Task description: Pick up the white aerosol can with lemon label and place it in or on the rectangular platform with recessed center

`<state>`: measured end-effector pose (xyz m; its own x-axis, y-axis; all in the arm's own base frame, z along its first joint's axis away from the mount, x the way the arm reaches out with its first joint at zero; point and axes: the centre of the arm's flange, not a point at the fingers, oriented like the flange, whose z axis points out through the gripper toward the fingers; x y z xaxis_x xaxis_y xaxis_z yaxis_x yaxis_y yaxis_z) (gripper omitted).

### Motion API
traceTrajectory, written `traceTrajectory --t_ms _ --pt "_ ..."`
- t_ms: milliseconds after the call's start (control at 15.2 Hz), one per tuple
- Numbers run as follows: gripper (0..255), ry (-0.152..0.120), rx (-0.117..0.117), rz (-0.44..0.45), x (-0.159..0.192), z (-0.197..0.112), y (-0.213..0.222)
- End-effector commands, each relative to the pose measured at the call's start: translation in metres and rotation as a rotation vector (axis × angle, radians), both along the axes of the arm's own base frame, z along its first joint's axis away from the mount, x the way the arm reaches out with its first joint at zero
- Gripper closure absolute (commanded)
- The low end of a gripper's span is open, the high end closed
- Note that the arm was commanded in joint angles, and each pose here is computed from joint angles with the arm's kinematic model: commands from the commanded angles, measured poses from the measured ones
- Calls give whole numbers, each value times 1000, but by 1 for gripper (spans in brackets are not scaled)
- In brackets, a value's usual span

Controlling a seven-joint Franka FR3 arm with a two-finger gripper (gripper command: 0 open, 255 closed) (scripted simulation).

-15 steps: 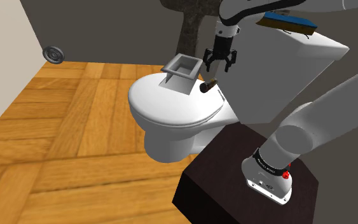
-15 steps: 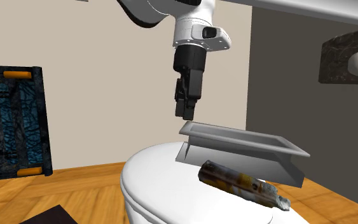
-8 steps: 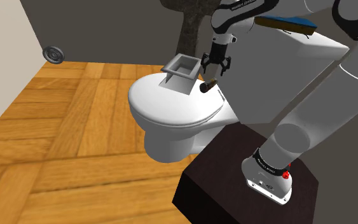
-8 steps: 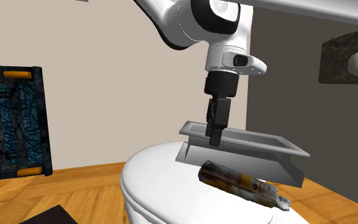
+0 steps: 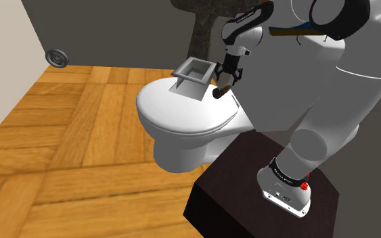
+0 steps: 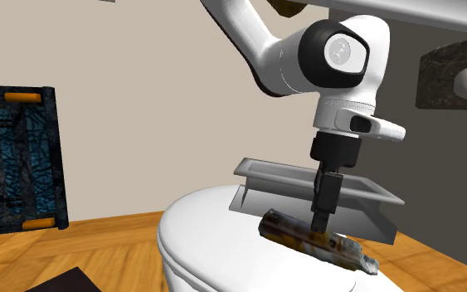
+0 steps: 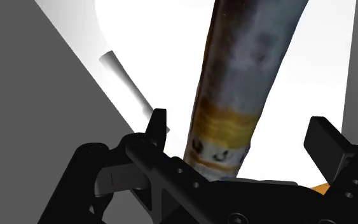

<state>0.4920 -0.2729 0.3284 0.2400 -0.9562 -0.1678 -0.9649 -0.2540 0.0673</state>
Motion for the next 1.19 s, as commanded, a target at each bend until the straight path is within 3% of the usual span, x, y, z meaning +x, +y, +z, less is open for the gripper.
traceTrajectory --t_ms 0,396,924,990,1122 --pt "0 1 1 -22 -1 -11 -5" --pt "0 1 1 -22 -4 -40 0" --pt "0 1 1 -22 -4 -40 0" --pt "255 1 1 -22 -4 -40 0" --pt "255 1 1 -22 -5 -40 0"
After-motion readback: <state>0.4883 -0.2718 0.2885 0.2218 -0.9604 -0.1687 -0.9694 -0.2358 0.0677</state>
